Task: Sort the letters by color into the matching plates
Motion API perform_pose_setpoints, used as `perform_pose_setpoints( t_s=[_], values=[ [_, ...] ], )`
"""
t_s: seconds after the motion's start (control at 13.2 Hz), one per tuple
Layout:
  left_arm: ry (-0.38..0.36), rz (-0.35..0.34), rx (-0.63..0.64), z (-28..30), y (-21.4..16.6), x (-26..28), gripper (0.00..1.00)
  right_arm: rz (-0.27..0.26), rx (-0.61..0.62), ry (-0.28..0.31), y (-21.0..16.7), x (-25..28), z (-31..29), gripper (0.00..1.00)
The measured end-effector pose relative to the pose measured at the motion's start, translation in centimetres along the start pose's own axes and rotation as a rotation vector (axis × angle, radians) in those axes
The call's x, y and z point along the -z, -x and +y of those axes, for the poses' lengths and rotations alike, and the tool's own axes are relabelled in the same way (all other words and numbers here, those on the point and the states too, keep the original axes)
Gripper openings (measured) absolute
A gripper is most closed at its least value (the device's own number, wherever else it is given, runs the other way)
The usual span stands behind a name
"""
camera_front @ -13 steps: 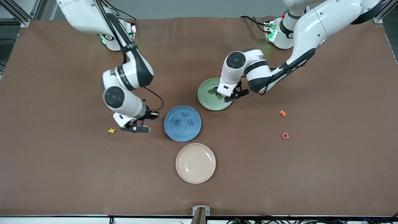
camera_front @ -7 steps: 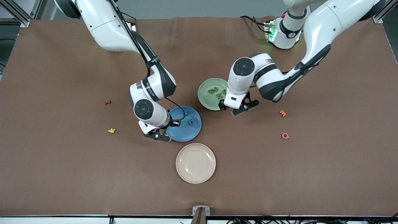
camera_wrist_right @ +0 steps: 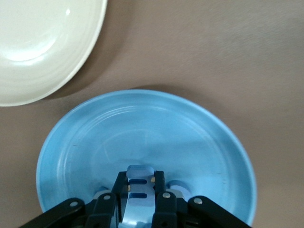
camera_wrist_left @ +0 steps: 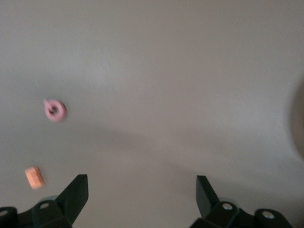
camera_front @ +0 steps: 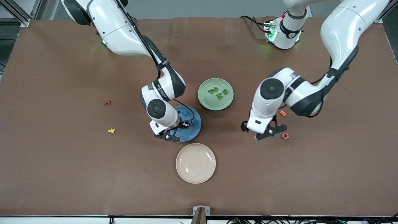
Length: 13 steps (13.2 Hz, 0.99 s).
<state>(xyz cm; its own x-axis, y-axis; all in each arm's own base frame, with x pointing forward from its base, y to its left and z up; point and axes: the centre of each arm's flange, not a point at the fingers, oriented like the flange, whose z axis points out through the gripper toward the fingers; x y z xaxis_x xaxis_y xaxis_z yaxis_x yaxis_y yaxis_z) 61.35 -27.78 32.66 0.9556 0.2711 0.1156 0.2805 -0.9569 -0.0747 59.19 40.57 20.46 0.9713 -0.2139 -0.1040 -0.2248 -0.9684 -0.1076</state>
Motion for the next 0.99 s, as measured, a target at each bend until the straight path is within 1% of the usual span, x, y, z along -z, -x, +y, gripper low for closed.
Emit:
perform_pose_setpoints(
  t_s=[0.15,0.23,0.3,0.53,0.61,0.68,0.76,0.91,0.99],
  values=[
    [-0.007,0.025,-0.04,-2.1,-3.2,0.2,1.0,0.002,0.001,0.002,0.1,-0.5,-0.1,0.27],
    [-0.012,0.031,-0.051,-2.9,-4.2,0.4,1.0,0.006,-0.002,0.002,-0.1,-0.4,0.0,0.27],
    [-0.018,0.031,-0.056,-3.7,-5.1,0.5,1.0,0.01,-0.005,0.002,-0.3,-0.2,0.1,0.34],
    [-0.031,0.056,-0.095,-6.6,-7.8,1.7,1.0,0.031,-0.01,-0.009,-1.1,1.0,0.1,0.68],
    [-0.027,0.049,-0.097,-7.8,-8.7,2.5,1.0,0.032,-0.009,-0.012,-1.2,1.7,-0.1,0.79],
    [-0.009,0.031,-0.097,-8.9,-9.3,3.8,1.0,0.022,-0.007,-0.007,-1.0,2.7,-0.3,0.9],
    [0.013,0.012,-0.097,-10.0,-9.8,5.3,1.0,0.0,-0.004,0.005,-0.8,4.3,-0.4,1.0],
    [0.069,-0.015,-0.092,-12.4,-10.2,9.8,1.0,-0.044,-0.002,0.029,0.0,9.8,-0.1,1.0],
    [0.098,-0.039,-0.095,-14.1,-10.1,12.4,1.0,-0.076,-0.001,0.045,0.9,13.2,0.4,1.0]
  ],
)
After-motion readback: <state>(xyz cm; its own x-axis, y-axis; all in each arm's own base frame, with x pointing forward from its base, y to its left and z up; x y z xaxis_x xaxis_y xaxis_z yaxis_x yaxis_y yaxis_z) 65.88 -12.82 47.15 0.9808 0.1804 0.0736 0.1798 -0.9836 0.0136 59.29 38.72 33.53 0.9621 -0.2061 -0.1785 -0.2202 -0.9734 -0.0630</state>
